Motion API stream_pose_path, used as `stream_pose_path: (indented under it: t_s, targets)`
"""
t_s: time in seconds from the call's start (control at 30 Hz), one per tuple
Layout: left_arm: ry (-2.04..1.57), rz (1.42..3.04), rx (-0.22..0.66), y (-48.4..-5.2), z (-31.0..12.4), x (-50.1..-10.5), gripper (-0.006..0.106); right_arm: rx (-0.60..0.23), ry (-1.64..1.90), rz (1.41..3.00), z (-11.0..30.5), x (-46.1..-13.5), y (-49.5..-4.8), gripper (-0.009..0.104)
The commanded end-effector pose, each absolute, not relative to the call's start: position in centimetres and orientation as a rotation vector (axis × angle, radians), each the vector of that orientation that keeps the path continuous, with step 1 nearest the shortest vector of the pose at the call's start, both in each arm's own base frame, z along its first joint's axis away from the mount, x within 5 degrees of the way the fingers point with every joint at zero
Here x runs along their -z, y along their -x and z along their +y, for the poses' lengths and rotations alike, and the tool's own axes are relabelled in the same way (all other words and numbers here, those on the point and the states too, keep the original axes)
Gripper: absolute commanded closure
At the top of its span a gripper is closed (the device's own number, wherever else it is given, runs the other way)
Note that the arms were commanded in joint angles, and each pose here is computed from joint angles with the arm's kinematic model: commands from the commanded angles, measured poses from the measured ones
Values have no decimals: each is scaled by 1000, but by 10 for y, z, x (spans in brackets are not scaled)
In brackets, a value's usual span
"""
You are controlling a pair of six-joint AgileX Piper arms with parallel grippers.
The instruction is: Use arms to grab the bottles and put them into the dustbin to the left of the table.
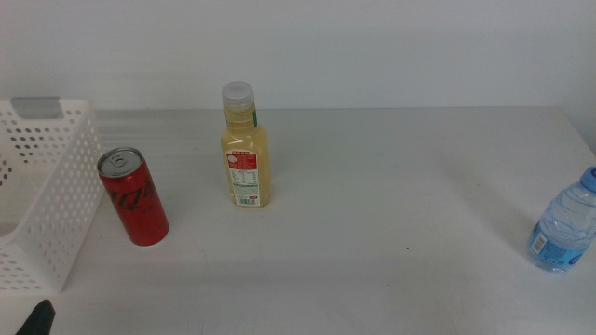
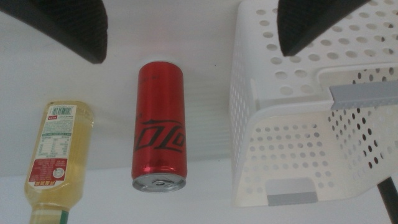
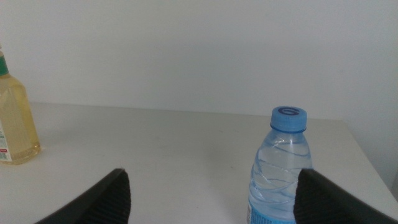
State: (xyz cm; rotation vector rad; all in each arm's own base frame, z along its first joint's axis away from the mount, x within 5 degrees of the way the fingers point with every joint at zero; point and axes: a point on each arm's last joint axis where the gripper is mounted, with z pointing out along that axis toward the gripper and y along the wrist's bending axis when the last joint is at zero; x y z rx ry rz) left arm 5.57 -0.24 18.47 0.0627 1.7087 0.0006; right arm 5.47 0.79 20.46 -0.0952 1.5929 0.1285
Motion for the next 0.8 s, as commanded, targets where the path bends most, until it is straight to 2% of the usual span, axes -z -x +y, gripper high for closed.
stream_pose_path:
  t_s: [0.0,0.33,0.63,0.77]
  targets:
    - [-45,1619,7,-56,-2,-191,10,-121,92,1460,7,-222,-50,26]
    - [-69,1549,69,-73,-6,-204,10,-121,92,1460,7,-222,-50,26]
    - [-156,1657,148,-98,-19,-195,10,-121,92,1460,7,-222,-50,26]
    - [-169,1654,184,-108,-25,-193,10,-121,92,1460,7,-222,-50,26]
